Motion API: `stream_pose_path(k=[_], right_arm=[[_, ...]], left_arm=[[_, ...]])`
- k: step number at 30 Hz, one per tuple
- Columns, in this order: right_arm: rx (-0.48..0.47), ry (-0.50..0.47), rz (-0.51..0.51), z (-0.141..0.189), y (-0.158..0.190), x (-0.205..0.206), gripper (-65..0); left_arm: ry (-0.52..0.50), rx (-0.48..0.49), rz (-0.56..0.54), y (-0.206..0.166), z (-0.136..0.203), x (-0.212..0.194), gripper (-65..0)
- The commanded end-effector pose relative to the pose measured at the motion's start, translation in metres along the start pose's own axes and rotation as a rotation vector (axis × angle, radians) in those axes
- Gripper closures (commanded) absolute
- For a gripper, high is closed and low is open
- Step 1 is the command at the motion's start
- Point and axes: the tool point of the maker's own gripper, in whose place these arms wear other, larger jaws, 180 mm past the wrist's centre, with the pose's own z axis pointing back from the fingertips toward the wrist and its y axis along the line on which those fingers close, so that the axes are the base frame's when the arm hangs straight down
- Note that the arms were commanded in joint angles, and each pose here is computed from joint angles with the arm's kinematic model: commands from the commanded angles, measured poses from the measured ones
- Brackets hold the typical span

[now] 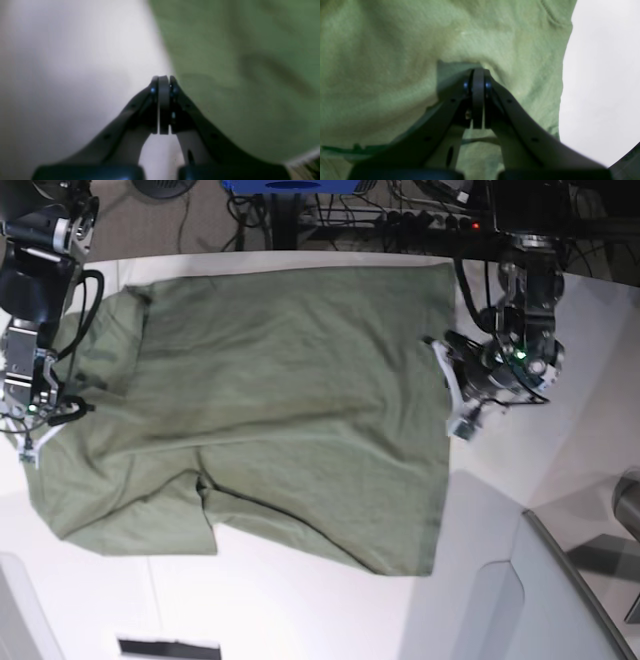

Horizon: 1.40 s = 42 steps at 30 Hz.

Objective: Layout the t-shirt on the table in an organized manner, then fold the t-shirt properly
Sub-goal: 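Pull the grasped fabric with both grippers away from each other, then release and regrasp the shirt edges with both grippers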

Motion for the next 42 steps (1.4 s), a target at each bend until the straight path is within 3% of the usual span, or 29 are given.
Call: stream_pose_path(k=[1, 5, 16, 23, 28, 33, 38, 42], right_arm=[[0.037, 0.068, 0.001, -0.001, 0.009, -0.017, 0.0], [0.039, 0.070, 0.001, -0.001, 0.010, -0.018, 0.0], [0.038, 0.073, 0.000, -0.002, 0.009, -0.020, 0.0], [0.041, -0.004, -0.015, -0.001, 0.010, 0.004, 0.0], [0.069, 0.018, -0.029, -0.010, 0.020, 0.010, 0.0], [0.112, -0.020, -0.049, -0.017, 0.038, 0.031, 0.0], [0.142, -0.040, -0.072, -0.017, 0.049, 0.056, 0.0], [0.103, -0.065, -0.106, -0.016, 0.045, 0.074, 0.0]], left_arm=[[-0.034, 0.006, 0.014, 0.007, 0.002, 0.008, 0.0], [0.010, -0.046, 0.057, -0.004, -0.008, -0.013, 0.0], [0.004, -0.074, 0.115, -0.005, -0.032, -0.033, 0.0], [-0.005, -0.055, 0.136, 0.018, -0.043, -0.012, 0.0], [-0.026, -0.044, 0.152, 0.034, -0.048, 0.012, 0.0], [-0.046, -0.045, 0.173, 0.045, -0.053, 0.038, 0.0], [-0.089, -0.069, 0.112, 0.035, -0.064, 0.069, 0.0], [-0.092, -0.098, 0.120, 0.031, -0.078, 0.086, 0.0]])
